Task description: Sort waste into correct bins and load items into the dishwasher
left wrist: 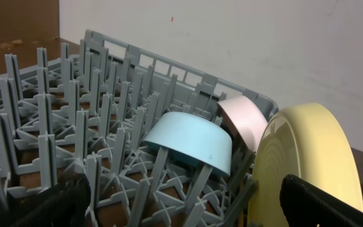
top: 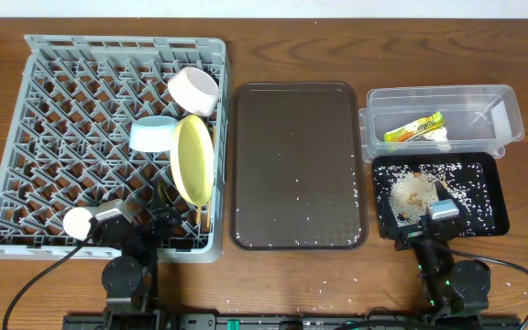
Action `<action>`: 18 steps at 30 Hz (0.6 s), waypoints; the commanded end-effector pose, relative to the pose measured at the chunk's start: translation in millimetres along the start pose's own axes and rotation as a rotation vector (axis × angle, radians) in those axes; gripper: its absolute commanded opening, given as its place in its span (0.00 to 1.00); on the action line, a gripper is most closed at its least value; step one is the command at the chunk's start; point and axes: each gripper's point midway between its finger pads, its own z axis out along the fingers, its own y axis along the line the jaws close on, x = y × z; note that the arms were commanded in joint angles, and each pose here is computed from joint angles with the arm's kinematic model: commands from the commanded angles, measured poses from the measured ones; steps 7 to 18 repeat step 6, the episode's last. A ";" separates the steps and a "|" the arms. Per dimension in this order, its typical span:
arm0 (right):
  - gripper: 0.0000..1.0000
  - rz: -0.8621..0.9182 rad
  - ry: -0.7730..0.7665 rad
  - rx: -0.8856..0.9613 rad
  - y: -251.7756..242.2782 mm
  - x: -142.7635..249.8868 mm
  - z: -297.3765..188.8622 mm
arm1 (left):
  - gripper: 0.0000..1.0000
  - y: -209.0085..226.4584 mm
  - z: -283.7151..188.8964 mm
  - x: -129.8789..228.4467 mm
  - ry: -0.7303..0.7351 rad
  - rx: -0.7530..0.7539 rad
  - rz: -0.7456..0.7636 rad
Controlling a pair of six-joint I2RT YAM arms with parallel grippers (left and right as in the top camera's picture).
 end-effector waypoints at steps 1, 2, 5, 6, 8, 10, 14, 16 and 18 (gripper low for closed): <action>0.99 -0.007 0.001 0.017 -3.7 0.6 -0.3 | 0.96 7.2 1.4 16.0 0.041 -0.025 0.003; 0.99 -0.007 0.000 0.017 -3.7 0.5 -0.3 | 0.96 7.2 1.4 16.0 0.041 -0.025 0.003; 0.99 -0.007 0.000 0.017 -3.7 0.5 -0.3 | 0.96 7.2 1.4 16.0 0.041 -0.025 0.003; 0.99 -0.007 0.000 0.017 -3.7 0.5 -0.3 | 0.96 7.2 1.4 16.0 0.041 -0.025 0.003; 0.99 -0.007 0.000 0.017 -3.7 0.5 -0.3 | 0.96 7.2 1.4 16.0 0.041 -0.025 0.003; 0.99 -0.007 0.000 0.017 -3.7 0.5 -0.3 | 0.96 7.2 1.4 16.0 0.041 -0.025 0.003; 0.99 -0.007 0.000 0.017 -3.7 0.5 -0.3 | 0.96 7.2 1.4 16.0 0.041 -0.025 0.003; 0.99 -0.007 0.000 0.017 -3.7 0.5 -0.3 | 0.96 7.2 1.4 16.0 0.041 -0.025 0.003; 0.99 -0.007 0.000 0.017 -3.7 0.5 -0.3 | 0.96 7.2 1.4 16.0 0.041 -0.025 0.003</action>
